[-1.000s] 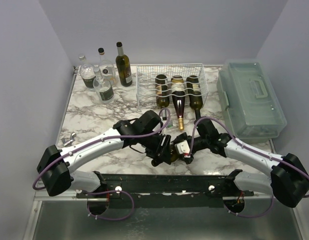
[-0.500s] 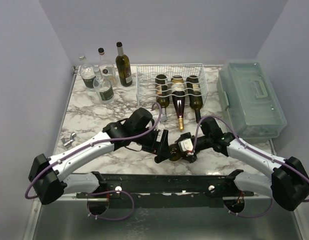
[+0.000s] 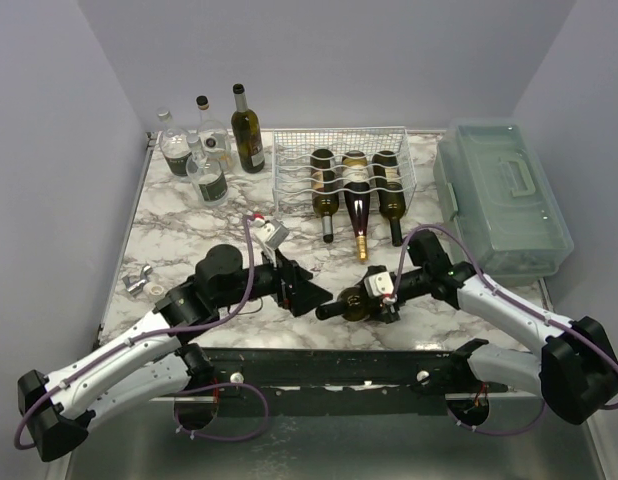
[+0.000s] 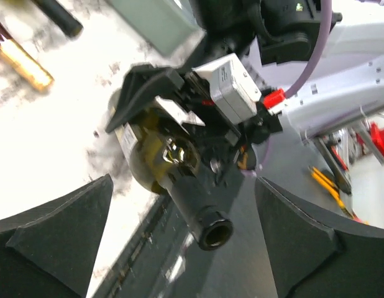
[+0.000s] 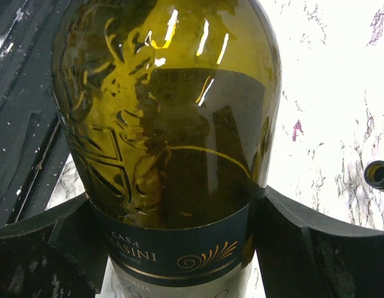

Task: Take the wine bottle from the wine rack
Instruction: Pick up the wine bottle from the wine rack.

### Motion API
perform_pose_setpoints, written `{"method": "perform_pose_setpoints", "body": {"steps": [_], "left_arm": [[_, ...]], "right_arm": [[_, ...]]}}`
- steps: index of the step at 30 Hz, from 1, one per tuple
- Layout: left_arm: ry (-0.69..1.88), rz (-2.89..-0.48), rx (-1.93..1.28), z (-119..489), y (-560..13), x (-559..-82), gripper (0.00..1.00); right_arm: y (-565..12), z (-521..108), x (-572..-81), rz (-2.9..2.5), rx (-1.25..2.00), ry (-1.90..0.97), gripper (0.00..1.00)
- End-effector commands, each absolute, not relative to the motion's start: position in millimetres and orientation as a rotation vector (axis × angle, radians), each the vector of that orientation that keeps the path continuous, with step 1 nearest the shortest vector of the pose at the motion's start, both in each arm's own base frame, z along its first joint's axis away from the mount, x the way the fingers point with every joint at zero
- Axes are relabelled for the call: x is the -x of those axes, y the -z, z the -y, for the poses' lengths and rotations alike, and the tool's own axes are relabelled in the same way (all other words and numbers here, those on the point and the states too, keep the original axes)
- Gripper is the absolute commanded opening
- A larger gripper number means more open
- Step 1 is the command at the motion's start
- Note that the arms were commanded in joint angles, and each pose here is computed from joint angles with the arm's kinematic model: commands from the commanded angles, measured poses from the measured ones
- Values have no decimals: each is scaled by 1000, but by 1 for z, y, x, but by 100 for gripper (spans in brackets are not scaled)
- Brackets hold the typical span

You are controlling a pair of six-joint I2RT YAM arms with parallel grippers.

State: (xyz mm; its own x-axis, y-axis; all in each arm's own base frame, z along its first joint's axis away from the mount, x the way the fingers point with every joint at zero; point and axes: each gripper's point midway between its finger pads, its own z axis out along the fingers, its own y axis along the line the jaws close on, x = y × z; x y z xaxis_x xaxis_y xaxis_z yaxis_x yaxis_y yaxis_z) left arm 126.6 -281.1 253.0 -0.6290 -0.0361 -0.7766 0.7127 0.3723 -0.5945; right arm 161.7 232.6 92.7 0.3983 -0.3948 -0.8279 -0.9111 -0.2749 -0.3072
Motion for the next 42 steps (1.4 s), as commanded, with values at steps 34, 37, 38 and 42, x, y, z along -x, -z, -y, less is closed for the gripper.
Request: {"method": "perform_pose_setpoints", "body": {"steps": [34,37,38,42], "left_arm": [[975,-925,-876,274,-269,-129,99],[978,-913,-889,283,-272,-128,99],[982,-908,-891,287,-274,-128,99],[998,-911,-913,301,-273,-128,98]], "right_arm": [[-145,-243,-165,-1118,1622,-1066,10],[-145,-243,-165,-1117,1623,-1066,10],[-145,-243,-165,-1117,1624,-1066,10],[-146,-243,-165,-1113,1624,-1065,10]]}}
